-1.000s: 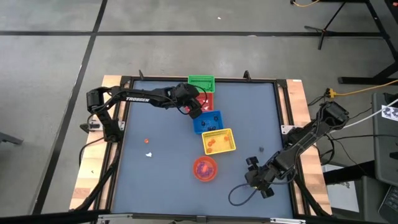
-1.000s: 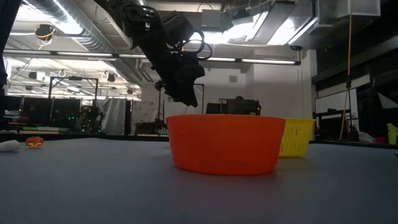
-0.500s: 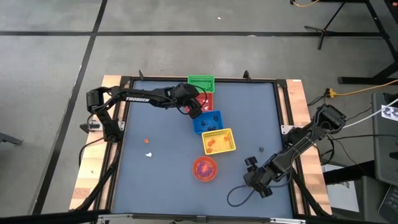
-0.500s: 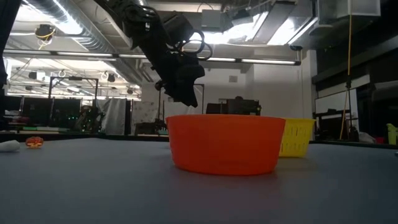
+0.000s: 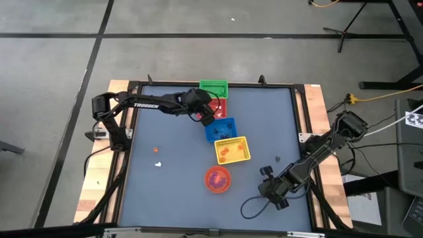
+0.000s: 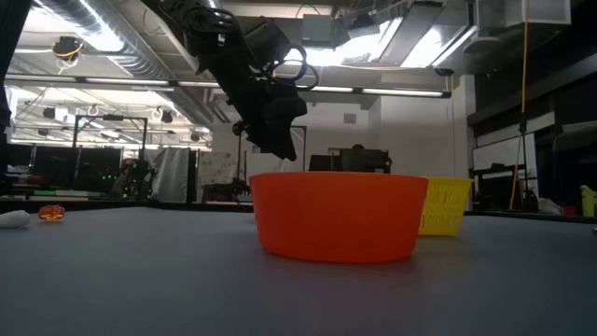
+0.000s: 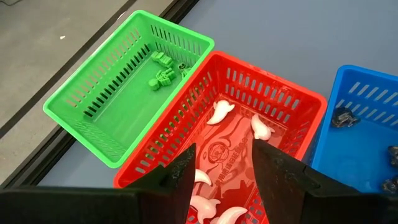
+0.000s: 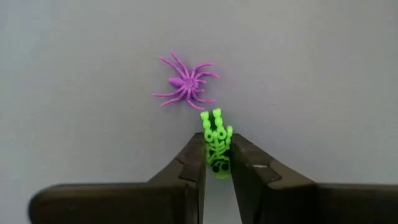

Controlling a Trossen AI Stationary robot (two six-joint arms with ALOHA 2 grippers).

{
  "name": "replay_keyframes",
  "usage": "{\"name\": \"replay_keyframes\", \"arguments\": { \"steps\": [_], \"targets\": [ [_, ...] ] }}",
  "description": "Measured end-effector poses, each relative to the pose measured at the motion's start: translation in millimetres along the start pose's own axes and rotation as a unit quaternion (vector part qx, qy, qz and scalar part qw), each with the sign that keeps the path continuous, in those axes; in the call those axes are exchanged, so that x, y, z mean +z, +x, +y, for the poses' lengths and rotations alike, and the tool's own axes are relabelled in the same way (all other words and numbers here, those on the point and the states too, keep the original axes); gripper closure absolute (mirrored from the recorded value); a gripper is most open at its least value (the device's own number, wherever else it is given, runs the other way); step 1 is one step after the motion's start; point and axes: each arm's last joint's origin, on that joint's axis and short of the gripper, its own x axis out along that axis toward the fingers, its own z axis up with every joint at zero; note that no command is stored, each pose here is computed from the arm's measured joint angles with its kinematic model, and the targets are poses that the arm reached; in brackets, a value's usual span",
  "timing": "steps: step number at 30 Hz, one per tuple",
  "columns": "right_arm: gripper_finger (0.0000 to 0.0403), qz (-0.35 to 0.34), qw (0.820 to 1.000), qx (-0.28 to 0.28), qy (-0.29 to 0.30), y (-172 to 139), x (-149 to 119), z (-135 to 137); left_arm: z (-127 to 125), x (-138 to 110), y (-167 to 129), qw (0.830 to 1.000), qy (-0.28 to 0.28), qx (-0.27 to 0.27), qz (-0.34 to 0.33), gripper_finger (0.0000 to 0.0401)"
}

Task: Sort Halloween decoration
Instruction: Put the green skeleton toy into the green bin

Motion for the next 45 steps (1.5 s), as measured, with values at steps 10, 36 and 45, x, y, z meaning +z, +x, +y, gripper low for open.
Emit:
{"name": "replay_keyframes", "arguments": {
  "steps": [10,36,45],
  "targets": [
    [0.0346,0.007,1.0,-0.01,-0.001,-12.8,14.8,6.0,-0.1,1.4,-0.5,1.0,0.002,-0.001,-0.006,0.026],
    [0.0346,-0.061,0.947,-0.304,-0.087,-108.9,114.6,-102.1,-16.1,-3.5,-171.0,0.989,0.054,-0.132,-0.03,0.026],
    [0.0346,-0.066,0.93,-0.361,-0.04,-132.3,109.2,-210.4,-39.5,-29.1,-207.6,0.978,0.064,-0.198,0.017,0.026]
  ]
}}
